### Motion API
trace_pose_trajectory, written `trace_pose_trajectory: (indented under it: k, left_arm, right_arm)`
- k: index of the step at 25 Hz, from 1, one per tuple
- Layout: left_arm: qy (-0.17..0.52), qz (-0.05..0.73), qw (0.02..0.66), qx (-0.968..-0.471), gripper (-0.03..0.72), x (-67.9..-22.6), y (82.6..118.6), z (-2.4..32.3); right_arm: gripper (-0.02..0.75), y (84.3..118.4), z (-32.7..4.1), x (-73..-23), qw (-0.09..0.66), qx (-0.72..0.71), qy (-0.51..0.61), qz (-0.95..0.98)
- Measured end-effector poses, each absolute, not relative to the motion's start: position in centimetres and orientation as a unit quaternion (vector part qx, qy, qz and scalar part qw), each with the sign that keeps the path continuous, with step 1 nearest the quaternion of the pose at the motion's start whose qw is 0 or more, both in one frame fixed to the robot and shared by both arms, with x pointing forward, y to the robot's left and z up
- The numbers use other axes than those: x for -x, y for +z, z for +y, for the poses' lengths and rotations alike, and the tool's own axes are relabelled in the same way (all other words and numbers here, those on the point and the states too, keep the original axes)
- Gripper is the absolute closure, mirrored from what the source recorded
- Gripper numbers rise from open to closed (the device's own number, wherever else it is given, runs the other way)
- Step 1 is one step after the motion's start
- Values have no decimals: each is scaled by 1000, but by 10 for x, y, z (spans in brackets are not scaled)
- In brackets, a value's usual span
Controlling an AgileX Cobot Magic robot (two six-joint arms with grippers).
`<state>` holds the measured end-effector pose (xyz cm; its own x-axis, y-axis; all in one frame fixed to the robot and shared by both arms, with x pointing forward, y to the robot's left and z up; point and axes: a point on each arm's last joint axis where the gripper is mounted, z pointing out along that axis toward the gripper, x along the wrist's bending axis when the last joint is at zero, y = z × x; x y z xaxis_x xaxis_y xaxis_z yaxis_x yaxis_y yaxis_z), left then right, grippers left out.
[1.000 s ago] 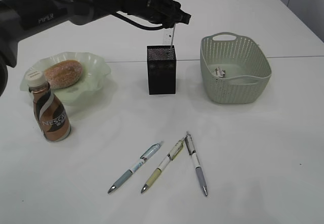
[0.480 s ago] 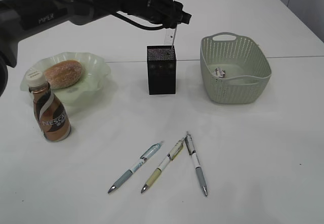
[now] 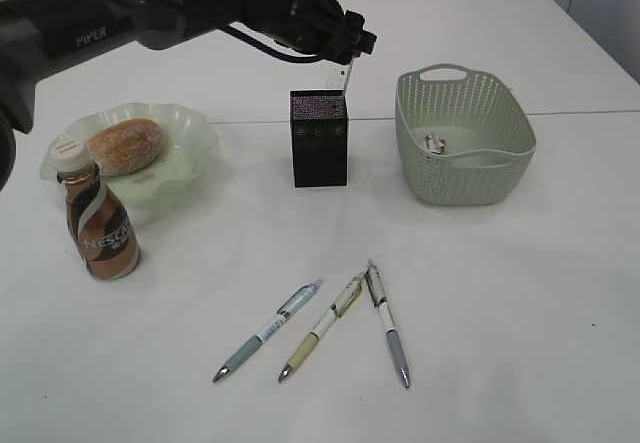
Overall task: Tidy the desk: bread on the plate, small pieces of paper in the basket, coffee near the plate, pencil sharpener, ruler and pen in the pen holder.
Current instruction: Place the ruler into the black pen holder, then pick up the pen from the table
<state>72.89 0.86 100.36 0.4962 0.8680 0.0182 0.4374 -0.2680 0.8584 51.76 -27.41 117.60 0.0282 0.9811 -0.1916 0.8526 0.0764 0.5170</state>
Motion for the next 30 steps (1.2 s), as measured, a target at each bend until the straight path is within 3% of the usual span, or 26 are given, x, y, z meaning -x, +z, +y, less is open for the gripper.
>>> trace_pose_trajectory:
  k: [12,19,30]
  left_arm:
    - [256,434,439,-743,190,-724,1029,11]
    - [241,445,443,-740,190,-709,1066,18]
    - [193,476,348,-784,192,-674,1103,40]
  right_arm:
    - [333,1176,-274,-518,260,-668,123,686]
    - [334,1176,-274,-518,260,-668,123,686]
    - [333,1176,-273,-517,256,-669,126,686]
